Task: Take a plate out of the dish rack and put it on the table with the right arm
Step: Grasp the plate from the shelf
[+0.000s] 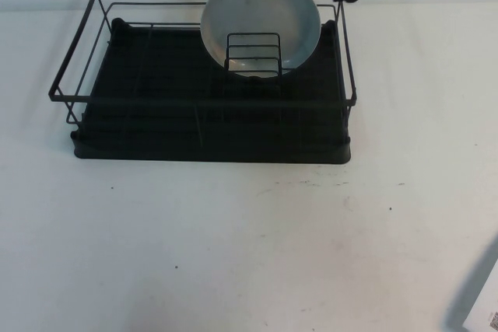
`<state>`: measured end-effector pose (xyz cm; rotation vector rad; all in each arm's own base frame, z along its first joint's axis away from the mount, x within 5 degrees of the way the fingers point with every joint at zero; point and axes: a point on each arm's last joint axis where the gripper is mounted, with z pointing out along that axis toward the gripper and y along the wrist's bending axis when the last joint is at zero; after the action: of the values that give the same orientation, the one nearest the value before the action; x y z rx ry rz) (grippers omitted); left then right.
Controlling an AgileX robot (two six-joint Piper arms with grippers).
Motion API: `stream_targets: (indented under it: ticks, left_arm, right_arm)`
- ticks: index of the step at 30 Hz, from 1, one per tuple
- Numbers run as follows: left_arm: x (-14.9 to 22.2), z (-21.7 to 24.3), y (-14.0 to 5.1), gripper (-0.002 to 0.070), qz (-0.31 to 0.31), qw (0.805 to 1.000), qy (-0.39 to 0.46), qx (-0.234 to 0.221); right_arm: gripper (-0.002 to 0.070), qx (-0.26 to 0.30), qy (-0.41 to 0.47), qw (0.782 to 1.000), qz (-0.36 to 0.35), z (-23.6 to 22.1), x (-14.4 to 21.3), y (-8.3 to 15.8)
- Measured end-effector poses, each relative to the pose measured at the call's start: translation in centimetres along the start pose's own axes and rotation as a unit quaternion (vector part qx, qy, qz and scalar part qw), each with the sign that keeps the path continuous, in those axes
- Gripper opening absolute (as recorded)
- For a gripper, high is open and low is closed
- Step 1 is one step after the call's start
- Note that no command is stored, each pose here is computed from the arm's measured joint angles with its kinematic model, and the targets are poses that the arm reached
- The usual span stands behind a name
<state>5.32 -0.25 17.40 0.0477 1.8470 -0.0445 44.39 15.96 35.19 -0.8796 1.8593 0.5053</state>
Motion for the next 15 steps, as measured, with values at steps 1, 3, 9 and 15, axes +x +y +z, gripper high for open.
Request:
stream_targets:
  ticks: [1,3,9,15]
  left_arm:
    - [0.0,0.0,0.0,-0.0004,0.0,1.0,0.0,0.0]
    - [0.0,0.0,0.0,-0.0004,0.0,1.0,0.0,0.0]
    - [0.0,0.0,0.0,-0.0004,0.0,1.0,0.0,0.0]
    - [0.0,0.0,0.0,-0.0004,0.0,1.0,0.0,0.0]
  right_arm:
    - [0.0332,-0.005,0.001,1.0,-0.01,0.7,0.1,0.0]
    - [0.0358,-0.009,-0.001,1.0,-0.026,1.8,0.1,0.0]
    - [0.0375,-0.012,0.005,0.997,-0.071,4.0,0.6,0.1]
    - [0.0377,0.019,-0.014,0.994,-0.109,4.2,0.0,-0.1]
